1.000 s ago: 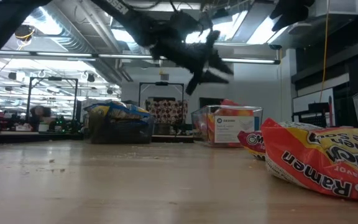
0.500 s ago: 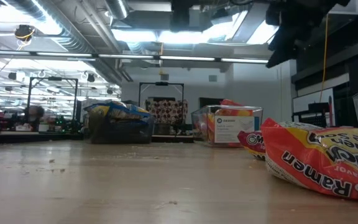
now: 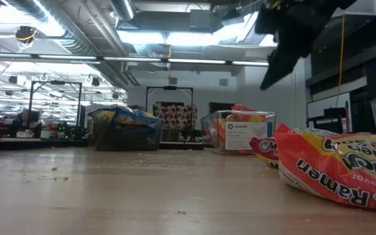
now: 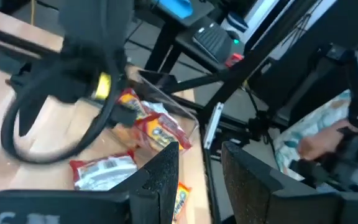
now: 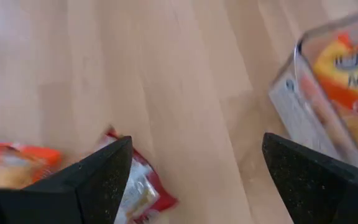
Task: Sort Maruchan noodles
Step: Put the red noodle pack into the bottom transparent bin
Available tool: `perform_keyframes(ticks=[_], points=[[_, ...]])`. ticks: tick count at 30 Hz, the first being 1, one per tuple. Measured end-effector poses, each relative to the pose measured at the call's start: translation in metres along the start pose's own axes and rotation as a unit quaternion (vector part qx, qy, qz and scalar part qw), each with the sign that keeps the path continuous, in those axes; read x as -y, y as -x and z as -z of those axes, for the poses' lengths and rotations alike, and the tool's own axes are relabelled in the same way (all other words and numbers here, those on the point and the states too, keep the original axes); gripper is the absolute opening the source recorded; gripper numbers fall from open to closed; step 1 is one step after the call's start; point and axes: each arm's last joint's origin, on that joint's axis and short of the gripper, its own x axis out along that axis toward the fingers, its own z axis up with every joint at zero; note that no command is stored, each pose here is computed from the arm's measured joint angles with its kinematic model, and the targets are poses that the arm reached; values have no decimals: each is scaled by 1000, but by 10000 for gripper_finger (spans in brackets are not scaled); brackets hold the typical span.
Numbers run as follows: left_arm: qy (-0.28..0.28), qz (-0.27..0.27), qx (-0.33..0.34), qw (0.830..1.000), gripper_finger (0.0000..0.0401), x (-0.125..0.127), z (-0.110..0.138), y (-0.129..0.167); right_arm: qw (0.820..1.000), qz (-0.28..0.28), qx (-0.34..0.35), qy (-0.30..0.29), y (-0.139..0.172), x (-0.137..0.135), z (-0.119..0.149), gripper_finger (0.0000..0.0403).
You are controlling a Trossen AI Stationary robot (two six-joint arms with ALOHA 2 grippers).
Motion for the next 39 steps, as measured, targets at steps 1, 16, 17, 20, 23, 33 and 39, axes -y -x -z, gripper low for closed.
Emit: perform_keyframes(ticks=[1, 16, 17, 20, 23, 33, 39], points=[[-2, 2, 3, 1000, 115, 4, 1, 1, 1000, 10, -13, -1, -6, -3, 2, 347], [-26, -2, -45, 999, 115, 28, 19, 15, 993, 44, -105, -25, -77, -39, 23, 347], [-26, -5, -51, 998, 115, 27, 20, 15, 993, 44, -111, -24, -80, -41, 25, 347], [-25, -11, -57, 998, 115, 26, 21, 15, 992, 31, -117, -22, -87, -50, 28, 347], [-29, -10, -57, 998, 115, 26, 21, 15, 993, 23, -116, -29, -90, -57, 30, 347], [-38, -13, -62, 997, 115, 26, 22, 15, 994, 0, -101, -37, -89, -68, 30, 347], [-35, -27, -88, 995, 115, 23, 27, 16, 993, 23, -114, -31, -87, -70, 35, 347]])
